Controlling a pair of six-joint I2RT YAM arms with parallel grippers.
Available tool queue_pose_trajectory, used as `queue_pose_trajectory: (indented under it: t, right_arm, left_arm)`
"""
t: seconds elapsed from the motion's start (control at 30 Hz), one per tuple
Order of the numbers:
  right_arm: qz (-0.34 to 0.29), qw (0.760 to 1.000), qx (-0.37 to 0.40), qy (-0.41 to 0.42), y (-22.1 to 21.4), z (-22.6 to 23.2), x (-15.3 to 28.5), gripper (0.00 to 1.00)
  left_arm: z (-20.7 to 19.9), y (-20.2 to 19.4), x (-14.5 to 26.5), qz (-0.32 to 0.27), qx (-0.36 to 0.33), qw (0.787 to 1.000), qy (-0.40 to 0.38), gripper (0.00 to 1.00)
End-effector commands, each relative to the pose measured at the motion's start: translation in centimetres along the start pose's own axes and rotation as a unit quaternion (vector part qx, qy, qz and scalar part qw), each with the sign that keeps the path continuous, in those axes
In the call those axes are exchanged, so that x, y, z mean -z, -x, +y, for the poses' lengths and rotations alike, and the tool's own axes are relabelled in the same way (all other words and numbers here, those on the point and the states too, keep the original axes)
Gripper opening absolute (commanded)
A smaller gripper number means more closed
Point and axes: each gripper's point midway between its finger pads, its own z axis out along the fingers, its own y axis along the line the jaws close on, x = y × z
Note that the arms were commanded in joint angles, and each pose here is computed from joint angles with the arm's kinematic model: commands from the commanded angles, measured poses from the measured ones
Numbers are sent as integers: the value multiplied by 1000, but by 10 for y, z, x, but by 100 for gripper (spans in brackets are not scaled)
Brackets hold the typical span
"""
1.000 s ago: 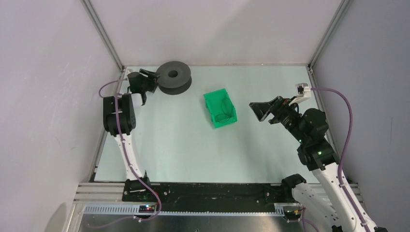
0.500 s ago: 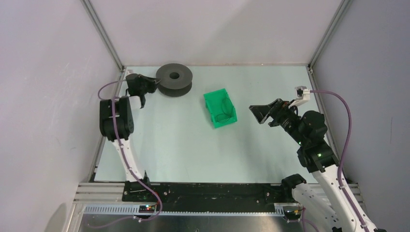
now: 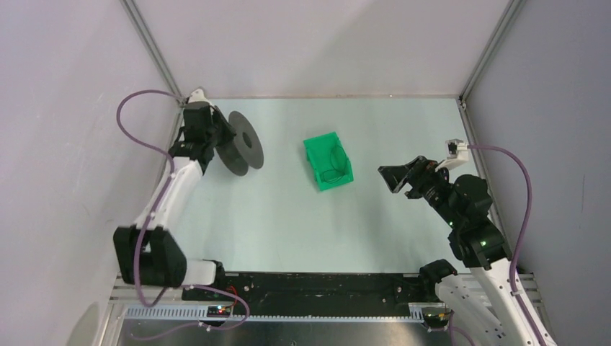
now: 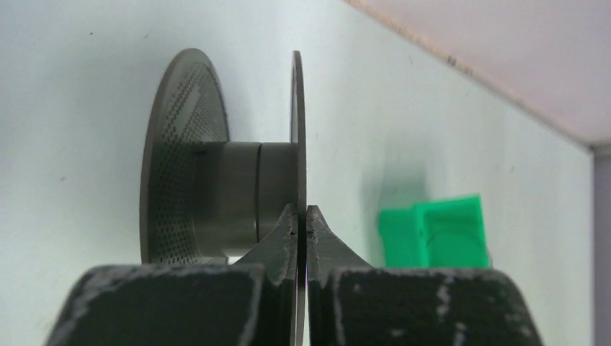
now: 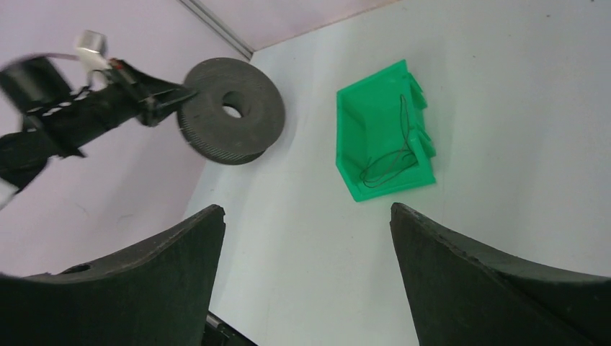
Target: Wrap the cables
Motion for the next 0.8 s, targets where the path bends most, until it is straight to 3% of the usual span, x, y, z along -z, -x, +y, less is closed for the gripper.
queue_pose_trajectory:
  t: [0.0,0.13,0.33,0.6,0.77]
  right_arm:
    - [23,999,12,-29,-15,-18,-8,86]
    - [43,997,57,-1,-24,-17,-23,77]
    - [54,974,211,63,-30,-12,-58,68]
    - [98,879,425,194,-76,-9,-105,54]
    - [117,817,490,280,-113,-8,-125,48]
  left_arm:
    - [-10,-12,63,1,-155,988,8,0]
    - [-21,-49,90,32,-226,973,-16,0]
    - [-17,-96,107,86,-286,954,-32,0]
    - [-25,-115,115,98,-319,940,-65,2]
    - [-37,-132,119,130,-303,938,-110,16]
